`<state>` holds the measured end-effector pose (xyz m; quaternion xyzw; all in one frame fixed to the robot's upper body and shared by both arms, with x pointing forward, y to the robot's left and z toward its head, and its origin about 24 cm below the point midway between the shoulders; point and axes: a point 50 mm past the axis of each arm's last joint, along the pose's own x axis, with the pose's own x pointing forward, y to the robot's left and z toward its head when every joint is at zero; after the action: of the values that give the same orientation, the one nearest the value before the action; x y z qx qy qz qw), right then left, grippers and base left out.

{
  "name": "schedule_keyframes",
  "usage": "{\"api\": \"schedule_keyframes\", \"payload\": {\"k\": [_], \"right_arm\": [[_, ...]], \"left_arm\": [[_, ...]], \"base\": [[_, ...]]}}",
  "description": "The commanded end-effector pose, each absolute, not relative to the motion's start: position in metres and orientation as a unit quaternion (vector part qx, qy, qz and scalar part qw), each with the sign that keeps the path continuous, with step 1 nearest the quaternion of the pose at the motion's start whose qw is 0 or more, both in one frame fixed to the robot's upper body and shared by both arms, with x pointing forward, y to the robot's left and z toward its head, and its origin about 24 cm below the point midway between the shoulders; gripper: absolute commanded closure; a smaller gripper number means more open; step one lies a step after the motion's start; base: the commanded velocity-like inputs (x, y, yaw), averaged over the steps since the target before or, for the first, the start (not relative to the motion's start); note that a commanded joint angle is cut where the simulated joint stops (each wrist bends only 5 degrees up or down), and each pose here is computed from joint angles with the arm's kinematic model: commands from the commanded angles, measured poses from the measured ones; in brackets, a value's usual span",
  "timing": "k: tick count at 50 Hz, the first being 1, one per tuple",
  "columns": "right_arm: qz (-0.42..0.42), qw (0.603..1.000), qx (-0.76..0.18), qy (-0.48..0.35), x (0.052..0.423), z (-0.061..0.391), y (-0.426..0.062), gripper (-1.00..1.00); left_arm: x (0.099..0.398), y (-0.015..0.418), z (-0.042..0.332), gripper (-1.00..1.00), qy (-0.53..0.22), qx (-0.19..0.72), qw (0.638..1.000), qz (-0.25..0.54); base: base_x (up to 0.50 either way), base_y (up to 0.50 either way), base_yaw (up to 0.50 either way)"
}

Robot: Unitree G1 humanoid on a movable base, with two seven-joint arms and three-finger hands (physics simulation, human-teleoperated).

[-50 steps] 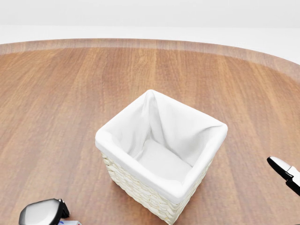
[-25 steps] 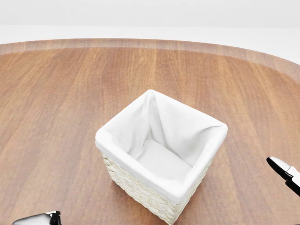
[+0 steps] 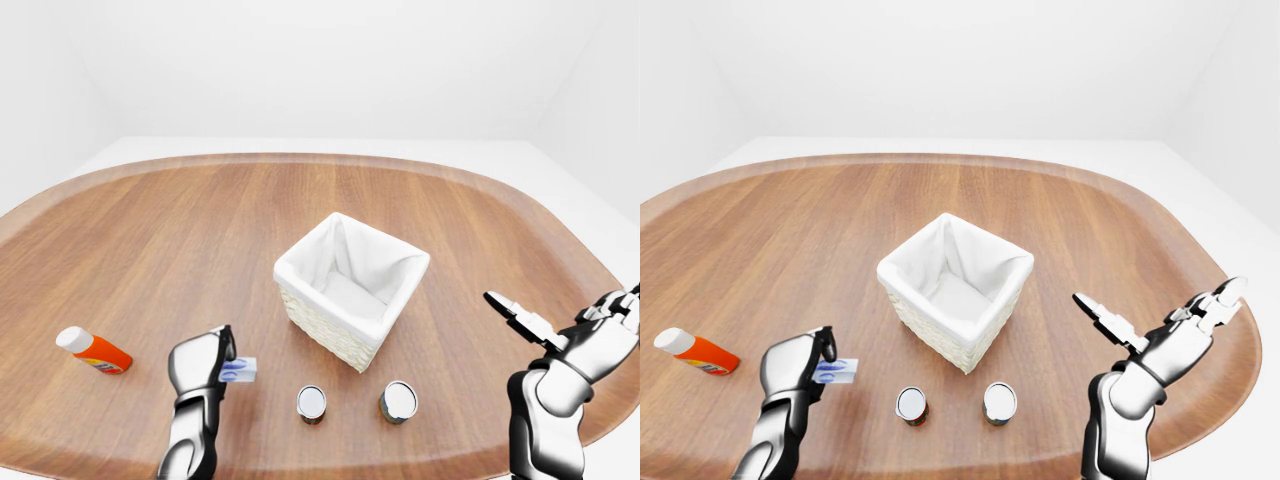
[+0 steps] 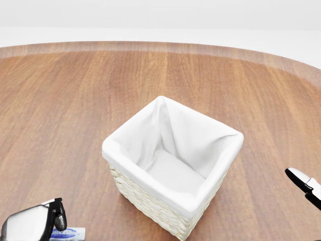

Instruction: Pick up the alphabet soup and the cream cheese box, and put them in the basket.

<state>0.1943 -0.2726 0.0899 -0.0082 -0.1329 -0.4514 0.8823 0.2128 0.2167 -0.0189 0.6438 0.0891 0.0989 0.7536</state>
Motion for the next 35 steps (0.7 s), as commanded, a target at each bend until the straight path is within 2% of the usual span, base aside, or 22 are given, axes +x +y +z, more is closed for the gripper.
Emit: {"api": "schedule_keyframes", "payload": {"k": [1,12,35], "right_arm": [[-0.451,0.882,-0.008,-0.133,0.194,0.090,-0.273,-1.00],[-0.452,0.882,-0.008,-0.137,0.194,0.092,-0.272,-1.00],[-0.452,0.882,-0.008,-0.136,0.193,0.091,-0.272,-1.00]], "left_arm": [[0.231,0.205,-0.001,1.00,0.021,0.632,0.760,0.150],[0.245,0.192,0.033,1.00,-0.044,0.626,0.760,0.168],[0.248,0.184,0.102,1.00,-0.091,0.647,0.738,0.166]], "base": [[0.00,0.00,0.00],[0.00,0.00,0.00],[0.00,0.00,0.00]]}}
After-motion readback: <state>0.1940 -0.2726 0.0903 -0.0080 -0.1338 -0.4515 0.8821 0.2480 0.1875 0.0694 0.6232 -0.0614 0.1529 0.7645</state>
